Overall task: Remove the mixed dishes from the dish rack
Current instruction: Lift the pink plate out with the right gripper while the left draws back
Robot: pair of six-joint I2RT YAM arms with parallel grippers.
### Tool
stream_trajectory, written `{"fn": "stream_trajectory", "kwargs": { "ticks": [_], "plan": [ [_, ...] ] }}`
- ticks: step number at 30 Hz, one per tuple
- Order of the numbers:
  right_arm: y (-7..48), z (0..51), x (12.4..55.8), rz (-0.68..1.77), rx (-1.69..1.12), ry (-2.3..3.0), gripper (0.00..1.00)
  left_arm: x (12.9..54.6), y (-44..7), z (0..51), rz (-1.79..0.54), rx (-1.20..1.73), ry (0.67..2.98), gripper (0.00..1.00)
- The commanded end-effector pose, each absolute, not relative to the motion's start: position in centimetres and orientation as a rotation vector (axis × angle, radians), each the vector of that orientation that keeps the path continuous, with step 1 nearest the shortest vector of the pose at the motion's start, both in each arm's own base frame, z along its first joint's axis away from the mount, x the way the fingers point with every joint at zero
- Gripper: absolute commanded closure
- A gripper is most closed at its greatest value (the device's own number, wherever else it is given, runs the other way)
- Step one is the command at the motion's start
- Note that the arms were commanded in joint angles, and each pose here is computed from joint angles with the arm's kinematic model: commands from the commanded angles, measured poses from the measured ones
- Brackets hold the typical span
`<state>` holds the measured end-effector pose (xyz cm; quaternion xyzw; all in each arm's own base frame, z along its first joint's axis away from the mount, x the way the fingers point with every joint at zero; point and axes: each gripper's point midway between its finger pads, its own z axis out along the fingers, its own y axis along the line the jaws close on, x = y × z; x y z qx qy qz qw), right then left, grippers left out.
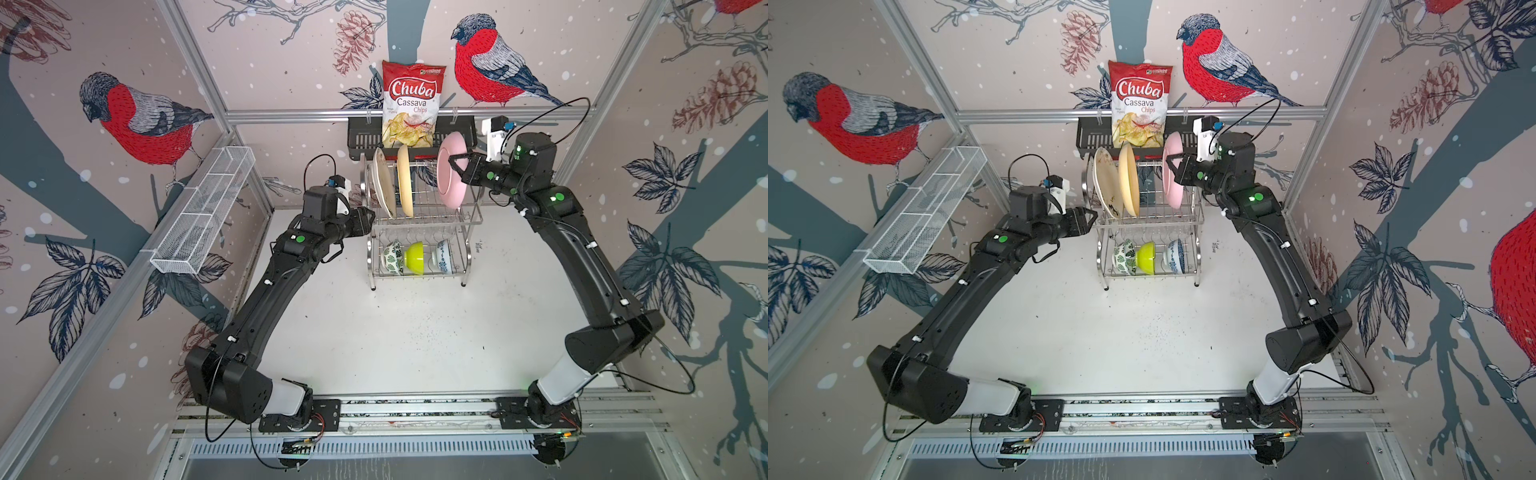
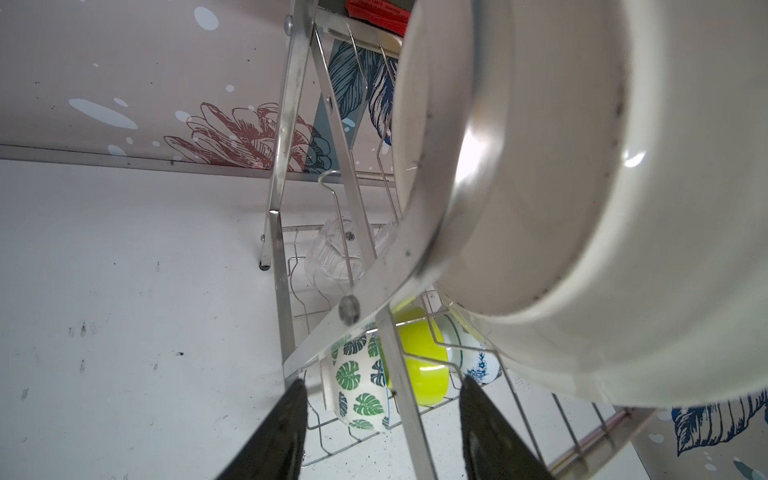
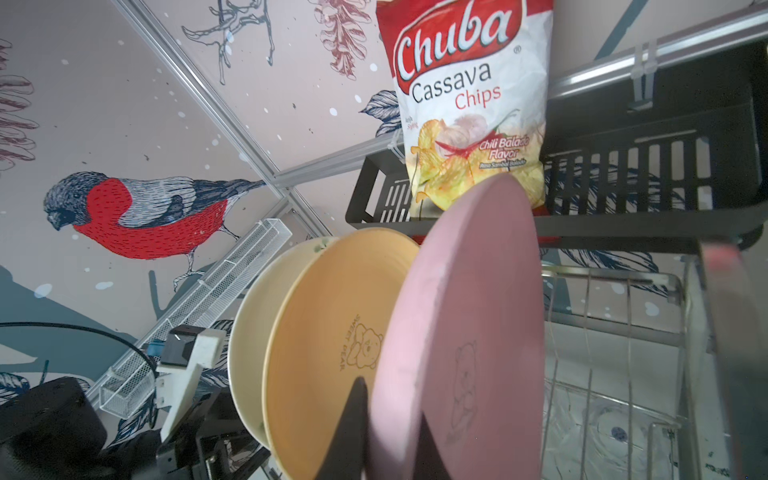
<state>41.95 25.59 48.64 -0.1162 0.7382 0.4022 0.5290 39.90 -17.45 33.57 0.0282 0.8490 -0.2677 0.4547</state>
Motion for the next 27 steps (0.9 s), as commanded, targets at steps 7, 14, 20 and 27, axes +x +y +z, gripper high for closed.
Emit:
{"fn": "stream_trajectory", "kwargs": {
  "ticks": [7, 14, 20, 27],
  "plan": [
    [26.1, 53.4, 38.2, 1.040, -0.341, 1.643, 0.95, 39.2, -17.0, 36.2, -0.665, 0.064, 2.026, 0.41],
    [26.3, 54.9, 32.6, 1.058, -0.385, 1.595, 0.96, 38.0, -15.3, 38.7, -0.615, 0.007, 1.983, 0.39],
    [26.0, 54.9, 26.4, 1.128, -0.398, 1.554, 0.98, 36.4, -13.9, 40.4, -0.608, -0.065, 1.949, 0.38],
    [26.2, 52.3, 18.8, 1.233, -0.444, 1.586, 1.00, 34.8, -15.1, 40.6, -0.741, -0.054, 1.979, 0.44]
  ]
}}
